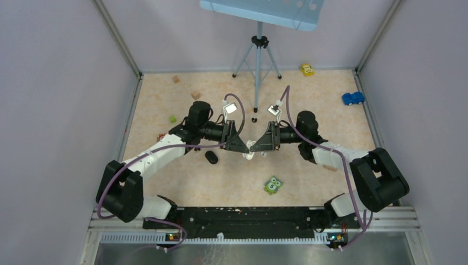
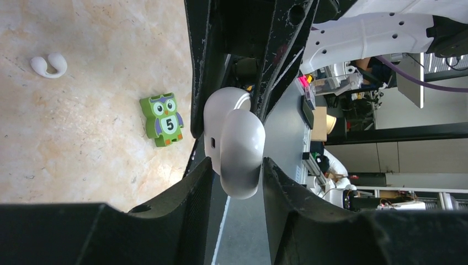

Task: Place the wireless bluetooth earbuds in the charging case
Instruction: Pass from the right arm to the left

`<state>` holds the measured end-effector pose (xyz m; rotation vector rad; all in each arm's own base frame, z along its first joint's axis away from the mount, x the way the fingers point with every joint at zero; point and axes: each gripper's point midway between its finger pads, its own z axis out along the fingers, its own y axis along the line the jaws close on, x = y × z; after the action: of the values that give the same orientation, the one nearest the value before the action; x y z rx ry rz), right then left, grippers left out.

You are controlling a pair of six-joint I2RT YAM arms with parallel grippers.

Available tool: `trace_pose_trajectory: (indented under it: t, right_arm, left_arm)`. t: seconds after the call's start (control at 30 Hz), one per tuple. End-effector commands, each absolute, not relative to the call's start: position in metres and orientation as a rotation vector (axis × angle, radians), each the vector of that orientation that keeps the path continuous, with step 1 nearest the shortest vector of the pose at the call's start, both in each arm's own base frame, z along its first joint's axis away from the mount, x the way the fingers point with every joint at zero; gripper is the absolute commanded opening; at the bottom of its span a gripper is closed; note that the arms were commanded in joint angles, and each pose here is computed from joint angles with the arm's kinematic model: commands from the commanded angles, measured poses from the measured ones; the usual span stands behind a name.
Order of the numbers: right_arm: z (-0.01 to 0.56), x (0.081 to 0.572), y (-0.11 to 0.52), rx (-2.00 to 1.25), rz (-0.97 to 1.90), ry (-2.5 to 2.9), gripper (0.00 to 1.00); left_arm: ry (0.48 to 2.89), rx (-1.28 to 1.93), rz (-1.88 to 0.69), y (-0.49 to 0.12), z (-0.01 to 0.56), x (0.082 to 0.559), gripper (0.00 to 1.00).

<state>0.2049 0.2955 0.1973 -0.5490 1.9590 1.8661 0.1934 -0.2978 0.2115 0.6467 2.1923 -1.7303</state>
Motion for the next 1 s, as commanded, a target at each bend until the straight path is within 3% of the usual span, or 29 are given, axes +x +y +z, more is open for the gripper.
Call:
trace_pose_trajectory:
  t: [0.0, 0.43, 0.57, 0.97]
  right_arm:
    - [0.211, 0.209, 0.296, -0.603, 1.843, 1.872, 0.00]
    - [0.210, 0.207, 0.294, -0.597, 1.841, 1.874, 0.00]
    - [0.209, 0.207, 0.294, -0.598, 1.841, 1.878, 0.00]
    - [0.208, 0.206, 0.294, -0.595, 1.841, 1.881, 0.00]
  left_arm:
    - [2.088, 0.720, -1.725, -0.303, 0.235, 0.199, 0.43]
    - [2.094, 0.718, -1.733, -0.304, 0.235, 0.199, 0.40]
    - [2.108, 0.717, -1.735, -0.304, 0.231, 0.199, 0.50]
    - [2.114, 0.714, -1.736, -0.304, 0.227, 0.199, 0.40]
